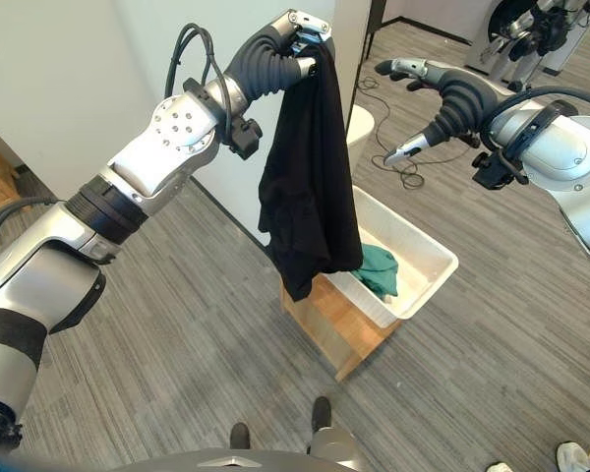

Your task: Pick up bed clothes into laundry basket.

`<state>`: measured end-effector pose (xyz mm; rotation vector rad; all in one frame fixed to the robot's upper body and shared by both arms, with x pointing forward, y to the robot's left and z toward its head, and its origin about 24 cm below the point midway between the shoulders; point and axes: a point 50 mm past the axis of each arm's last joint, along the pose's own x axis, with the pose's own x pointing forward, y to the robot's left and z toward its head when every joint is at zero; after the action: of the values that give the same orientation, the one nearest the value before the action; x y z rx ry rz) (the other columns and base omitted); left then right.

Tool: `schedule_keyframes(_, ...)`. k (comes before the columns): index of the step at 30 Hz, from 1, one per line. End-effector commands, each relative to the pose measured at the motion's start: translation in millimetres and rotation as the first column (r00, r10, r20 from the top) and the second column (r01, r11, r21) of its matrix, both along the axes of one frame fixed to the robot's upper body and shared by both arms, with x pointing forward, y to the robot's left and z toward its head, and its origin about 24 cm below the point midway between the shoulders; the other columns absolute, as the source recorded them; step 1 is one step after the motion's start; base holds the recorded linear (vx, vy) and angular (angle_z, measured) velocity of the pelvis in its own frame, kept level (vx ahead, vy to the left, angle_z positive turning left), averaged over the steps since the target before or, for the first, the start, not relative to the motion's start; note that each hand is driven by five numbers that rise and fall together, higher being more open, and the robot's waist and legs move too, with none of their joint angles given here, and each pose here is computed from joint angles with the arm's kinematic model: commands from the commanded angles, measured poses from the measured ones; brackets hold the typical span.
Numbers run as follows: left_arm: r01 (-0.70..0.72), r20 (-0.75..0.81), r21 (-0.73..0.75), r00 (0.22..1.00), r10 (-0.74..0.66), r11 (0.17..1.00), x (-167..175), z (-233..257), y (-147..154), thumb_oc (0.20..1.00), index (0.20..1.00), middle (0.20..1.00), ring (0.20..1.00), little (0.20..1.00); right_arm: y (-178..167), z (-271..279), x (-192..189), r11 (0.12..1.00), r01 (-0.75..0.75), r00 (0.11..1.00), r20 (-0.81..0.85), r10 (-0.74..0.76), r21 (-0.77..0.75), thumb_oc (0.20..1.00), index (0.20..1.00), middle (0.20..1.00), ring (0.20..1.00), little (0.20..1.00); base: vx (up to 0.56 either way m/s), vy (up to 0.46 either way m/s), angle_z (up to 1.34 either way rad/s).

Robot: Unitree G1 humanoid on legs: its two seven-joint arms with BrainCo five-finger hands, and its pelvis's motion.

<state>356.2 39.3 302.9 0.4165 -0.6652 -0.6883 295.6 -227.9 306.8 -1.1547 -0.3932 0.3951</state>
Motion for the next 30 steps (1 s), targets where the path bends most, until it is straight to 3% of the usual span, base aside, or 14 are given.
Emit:
schedule_keyframes(1,0.009,0.119,-0.063,0.993,-0.001,0.998,-7.5,38.5,8.6,0.2,0.2,0.2,0.2,0.2,9.8,15.0,-2.3,0.994,-0.075,0.996,0.045,0.071,0.076,1.0,1.0,1.0,1.0,1.0,0.0,0.0,0.0)
schedule_keyframes(10,-0.012,0.158,-0.043,0.987,0.018,0.999,-8.5,41.5,7.4,0.2,0.2,0.2,0.2,0.2,28.2,20.9,1.5,0.962,-0.177,0.981,0.111,0.156,0.209,1.0,1.0,1.0,1.0,1.0,0.0,0.0,0.0)
schedule_keyframes(14,-0.072,0.101,-0.137,0.991,0.086,0.988,3.4,40.0,16.1,0.2,0.2,0.2,0.2,0.2,33.1,15.1,-0.8,0.922,-0.228,0.97,0.15,0.189,0.312,1.0,1.0,1.0,1.0,1.0,0.0,0.0,0.0)
schedule_keyframes(17,-0.044,0.098,-0.156,0.993,0.06,0.987,0.5,41.6,12.1,0.2,0.2,0.2,0.2,0.2,35.6,-3.7,2.4,0.892,-0.236,0.971,0.111,0.209,0.386,1.0,1.0,1.0,1.0,1.0,0.0,0.003,-0.04)
schedule_keyframes(24,0.036,0.156,-0.16,0.988,-0.011,0.986,-14.2,54.5,-3.3,0.2,0.2,0.2,0.2,0.2,42.8,-33.3,7.9,0.871,-0.218,0.974,0.041,0.224,0.44,1.0,1.0,1.0,1.0,1.0,0.0,0.003,-0.02)
schedule_keyframes(30,0.067,0.202,-0.162,0.979,-0.033,0.984,-22.5,63.4,-14.3,0.2,0.2,0.2,0.2,0.2,32.5,-51.7,19.7,0.868,-0.114,0.993,0.025,0.117,0.484,1.0,1.0,1.0,1.0,1.0,0.0,0.0,0.0)
